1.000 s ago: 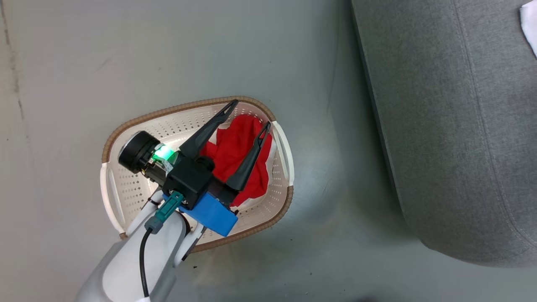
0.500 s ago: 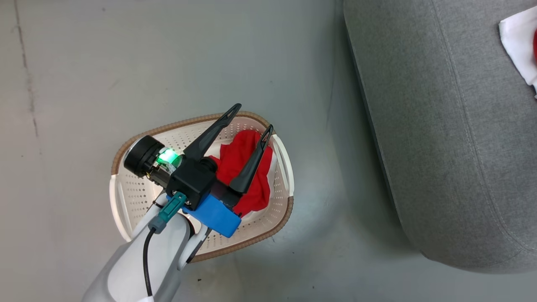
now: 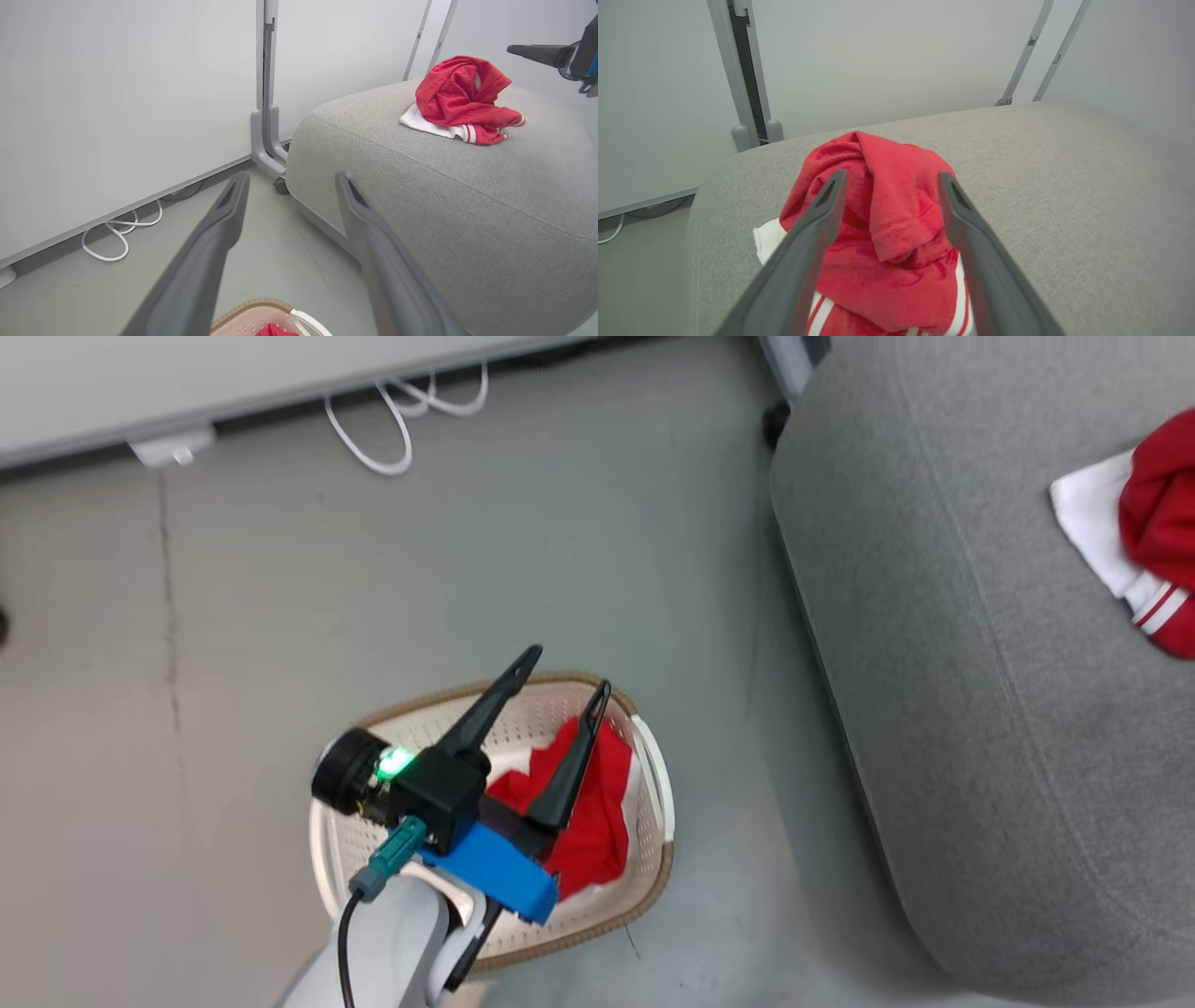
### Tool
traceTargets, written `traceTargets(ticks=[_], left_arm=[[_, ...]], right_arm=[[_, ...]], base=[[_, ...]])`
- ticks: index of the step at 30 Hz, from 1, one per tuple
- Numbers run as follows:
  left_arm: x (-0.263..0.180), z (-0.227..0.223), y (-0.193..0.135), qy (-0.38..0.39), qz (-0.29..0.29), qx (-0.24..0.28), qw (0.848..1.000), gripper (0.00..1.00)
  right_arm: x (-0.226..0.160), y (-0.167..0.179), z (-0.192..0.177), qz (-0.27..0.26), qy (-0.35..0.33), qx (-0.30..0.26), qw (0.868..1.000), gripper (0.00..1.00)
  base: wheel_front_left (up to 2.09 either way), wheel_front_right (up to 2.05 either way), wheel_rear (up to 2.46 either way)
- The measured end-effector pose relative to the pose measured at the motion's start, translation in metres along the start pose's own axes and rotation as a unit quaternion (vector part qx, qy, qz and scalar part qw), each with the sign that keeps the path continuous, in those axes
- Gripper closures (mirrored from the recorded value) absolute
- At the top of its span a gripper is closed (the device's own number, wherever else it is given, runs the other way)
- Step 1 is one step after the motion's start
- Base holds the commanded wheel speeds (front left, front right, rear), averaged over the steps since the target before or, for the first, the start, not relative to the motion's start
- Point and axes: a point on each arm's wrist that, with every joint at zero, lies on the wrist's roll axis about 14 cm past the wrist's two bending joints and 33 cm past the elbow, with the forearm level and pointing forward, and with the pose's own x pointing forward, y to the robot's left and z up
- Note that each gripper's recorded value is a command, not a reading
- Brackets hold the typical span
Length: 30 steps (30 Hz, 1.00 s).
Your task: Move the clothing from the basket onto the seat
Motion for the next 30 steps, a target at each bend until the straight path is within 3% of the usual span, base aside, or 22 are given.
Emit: traceTargets(ticks=[17, 30], left_arm=[[-0.079, 0.036, 0.017, -0.035, 0.124, 0.007, 0.992, 0.0], [-0.148, 0.047, 0.052, -0.06, 0.236, 0.012, 0.97, 0.0]], right_arm=[[-0.113, 0.067, 0.031, 0.115, -0.06, 0.028, 0.991, 0.0], [-0.19, 0.158, 0.027, 0.24, -0.067, 0.046, 0.967, 0.0]], base=[[0.0, 0.0, 0.0], [0.0, 0.0, 0.0]])
